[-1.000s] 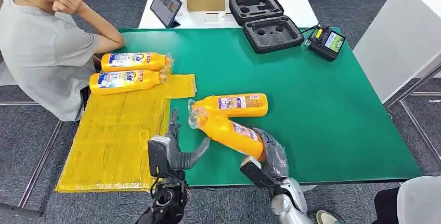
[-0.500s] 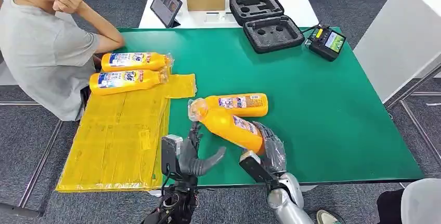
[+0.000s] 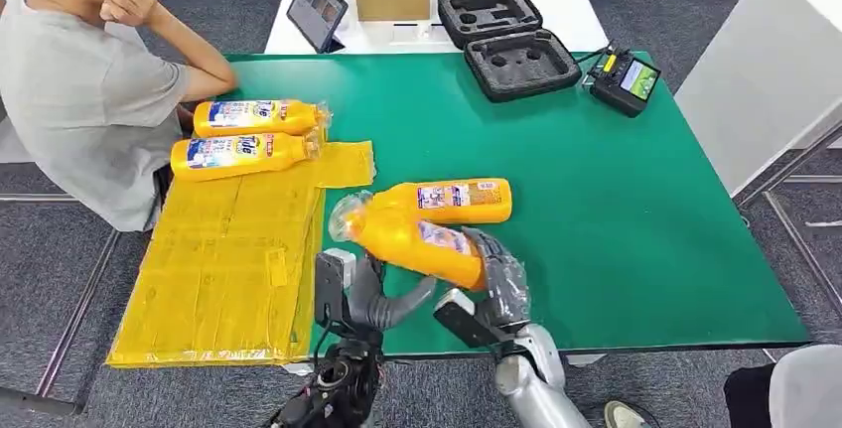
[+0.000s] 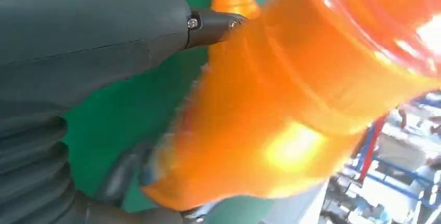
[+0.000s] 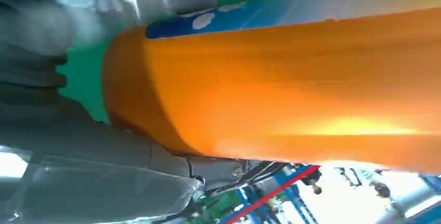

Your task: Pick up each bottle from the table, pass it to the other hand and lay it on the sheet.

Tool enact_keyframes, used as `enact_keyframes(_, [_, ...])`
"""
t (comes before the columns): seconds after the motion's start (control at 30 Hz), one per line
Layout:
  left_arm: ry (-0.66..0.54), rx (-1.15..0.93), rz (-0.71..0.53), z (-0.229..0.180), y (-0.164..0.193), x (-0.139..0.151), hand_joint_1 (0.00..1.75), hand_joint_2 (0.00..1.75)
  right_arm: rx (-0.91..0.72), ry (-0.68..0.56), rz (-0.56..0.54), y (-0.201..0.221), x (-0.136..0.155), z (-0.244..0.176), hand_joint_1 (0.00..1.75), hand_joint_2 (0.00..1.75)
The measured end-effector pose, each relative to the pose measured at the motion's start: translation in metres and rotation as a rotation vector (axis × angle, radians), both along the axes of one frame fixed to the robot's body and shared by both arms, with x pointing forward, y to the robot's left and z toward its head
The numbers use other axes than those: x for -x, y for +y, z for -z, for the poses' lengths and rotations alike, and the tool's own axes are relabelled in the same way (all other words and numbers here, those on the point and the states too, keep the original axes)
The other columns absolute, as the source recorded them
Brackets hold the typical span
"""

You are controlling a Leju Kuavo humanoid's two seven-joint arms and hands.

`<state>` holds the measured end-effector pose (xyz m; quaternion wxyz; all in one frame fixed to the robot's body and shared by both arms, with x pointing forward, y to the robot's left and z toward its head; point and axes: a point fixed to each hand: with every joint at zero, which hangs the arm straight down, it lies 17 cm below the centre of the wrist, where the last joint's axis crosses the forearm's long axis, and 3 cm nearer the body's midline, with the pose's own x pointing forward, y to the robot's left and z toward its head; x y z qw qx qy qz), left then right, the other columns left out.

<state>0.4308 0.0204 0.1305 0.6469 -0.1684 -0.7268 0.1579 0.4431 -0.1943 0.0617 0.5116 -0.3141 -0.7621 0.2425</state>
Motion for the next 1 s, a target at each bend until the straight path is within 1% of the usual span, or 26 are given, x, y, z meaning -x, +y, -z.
enact_keyframes(0.17, [-0.009,-0.011,-0.019,-0.003,0.004,-0.004,0.00,1.75,-0.004,0.005,-0.008,0.010,0.001,0.001,1.75,1.75])
enact_keyframes(0.53, [-0.002,-0.014,-0.043,-0.002,0.007,-0.006,0.00,1.75,0.006,0.006,-0.015,0.016,0.002,0.001,1.75,1.75])
enact_keyframes(0.6, [0.043,0.029,-0.042,0.003,0.006,-0.010,0.00,1.75,0.069,-0.016,-0.040,0.025,0.002,-0.002,1.75,1.75])
enact_keyframes(0.63, [0.104,0.082,-0.003,0.009,-0.002,-0.012,0.00,1.75,0.108,-0.038,-0.041,0.026,0.001,-0.007,1.75,1.75])
enact_keyframes(0.7, [0.134,0.110,0.011,0.010,-0.007,-0.013,0.00,1.75,0.112,-0.045,-0.029,0.027,-0.001,-0.011,1.75,1.75])
enact_keyframes(0.83, [0.165,0.158,0.013,0.010,-0.009,-0.018,0.00,1.75,0.125,-0.055,-0.031,0.037,-0.001,-0.016,1.75,1.75])
enact_keyframes(1.0, [0.170,0.186,0.016,0.006,-0.010,-0.021,0.00,1.75,0.120,-0.067,-0.034,0.047,0.000,-0.023,1.75,1.75])
